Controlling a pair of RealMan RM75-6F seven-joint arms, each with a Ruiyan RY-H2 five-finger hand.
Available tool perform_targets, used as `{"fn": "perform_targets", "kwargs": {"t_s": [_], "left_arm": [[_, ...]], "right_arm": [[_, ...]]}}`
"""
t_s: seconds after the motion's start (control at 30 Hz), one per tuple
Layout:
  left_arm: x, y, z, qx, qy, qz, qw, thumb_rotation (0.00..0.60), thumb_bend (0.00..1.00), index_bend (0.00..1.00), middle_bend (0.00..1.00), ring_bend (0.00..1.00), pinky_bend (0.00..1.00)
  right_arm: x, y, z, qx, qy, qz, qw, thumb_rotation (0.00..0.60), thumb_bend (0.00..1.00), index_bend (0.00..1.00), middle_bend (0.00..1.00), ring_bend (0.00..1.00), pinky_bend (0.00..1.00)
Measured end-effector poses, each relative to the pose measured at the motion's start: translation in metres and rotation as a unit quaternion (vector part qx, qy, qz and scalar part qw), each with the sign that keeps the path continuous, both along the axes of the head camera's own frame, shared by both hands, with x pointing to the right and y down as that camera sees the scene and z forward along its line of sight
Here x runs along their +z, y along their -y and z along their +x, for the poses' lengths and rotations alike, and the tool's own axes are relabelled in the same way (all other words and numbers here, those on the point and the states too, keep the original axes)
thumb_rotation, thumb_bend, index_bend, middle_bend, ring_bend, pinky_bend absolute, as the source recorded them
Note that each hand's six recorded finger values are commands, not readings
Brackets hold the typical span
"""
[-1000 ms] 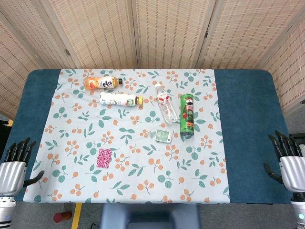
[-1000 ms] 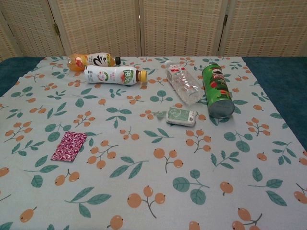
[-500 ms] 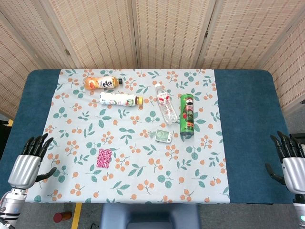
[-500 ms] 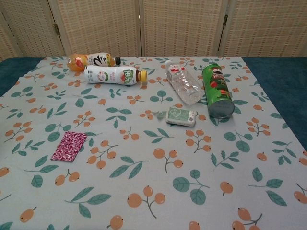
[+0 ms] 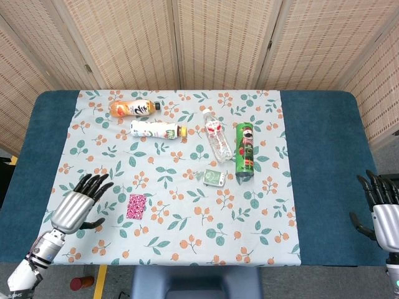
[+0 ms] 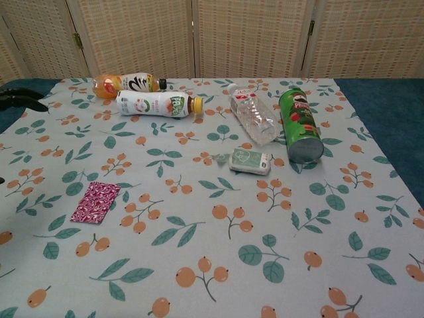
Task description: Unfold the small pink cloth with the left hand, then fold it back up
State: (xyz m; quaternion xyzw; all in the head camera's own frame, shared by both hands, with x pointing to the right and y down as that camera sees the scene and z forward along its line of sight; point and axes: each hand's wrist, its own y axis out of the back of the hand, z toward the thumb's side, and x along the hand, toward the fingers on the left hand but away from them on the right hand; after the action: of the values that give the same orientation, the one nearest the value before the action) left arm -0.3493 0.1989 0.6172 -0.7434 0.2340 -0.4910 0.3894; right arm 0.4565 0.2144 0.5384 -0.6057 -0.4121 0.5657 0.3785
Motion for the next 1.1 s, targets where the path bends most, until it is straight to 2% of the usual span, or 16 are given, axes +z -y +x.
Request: {"fn": "perform_targets", "kwargs": {"t_s": [0.17, 0.33, 0.47, 0.6, 0.77, 1.1], "left_arm": [[0.011, 0.004, 0.023, 0.011, -0.021, -0.035, 0.9991, 0.6, 0.17, 0.24, 0.0, 0.0, 0.0], [0.022, 0.008, 0.045, 0.011, -0.054, -0.062, 0.9966, 0.6, 0.16, 0.33, 0.0, 0.0, 0.0], [0.031, 0.009, 0.052, 0.008, -0.061, -0.077, 0.9952, 0.593, 0.15, 0.4, 0.0, 0.0, 0.0], [0.043, 0.007, 0.054, -0.013, -0.065, -0.105, 0.9922, 0.506, 0.14, 0.41, 0.0, 0.0, 0.0], [0.06, 0.005, 0.055, -0.035, -0.064, -0.125, 0.9895, 0.409, 0.13, 0.4, 0.0, 0.0, 0.0], [0.081, -0.002, 0.054, -0.062, -0.051, -0.149, 0.9856, 0.322, 0.12, 0.38, 0.0, 0.0, 0.0]], "right_arm": [[0.0, 0.002, 0.002, 0.003, 0.002, 0.0, 1.0, 0.6, 0.37, 0.0, 0.0, 0.0, 0.0], [0.003, 0.002, 0.002, 0.004, 0.005, -0.007, 1.0, 0.6, 0.37, 0.0, 0.0, 0.0, 0.0], [0.005, 0.003, 0.001, 0.004, 0.008, -0.01, 0.9999, 0.6, 0.37, 0.0, 0.0, 0.0, 0.0], [0.006, 0.002, 0.002, 0.006, 0.01, -0.011, 0.9999, 0.6, 0.37, 0.0, 0.0, 0.0, 0.0], [0.008, 0.002, 0.001, 0.006, 0.013, -0.016, 0.9998, 0.6, 0.37, 0.0, 0.0, 0.0, 0.0], [0.009, 0.001, 0.001, 0.008, 0.019, -0.019, 0.9996, 0.6, 0.37, 0.0, 0.0, 0.0, 0.0]]}}
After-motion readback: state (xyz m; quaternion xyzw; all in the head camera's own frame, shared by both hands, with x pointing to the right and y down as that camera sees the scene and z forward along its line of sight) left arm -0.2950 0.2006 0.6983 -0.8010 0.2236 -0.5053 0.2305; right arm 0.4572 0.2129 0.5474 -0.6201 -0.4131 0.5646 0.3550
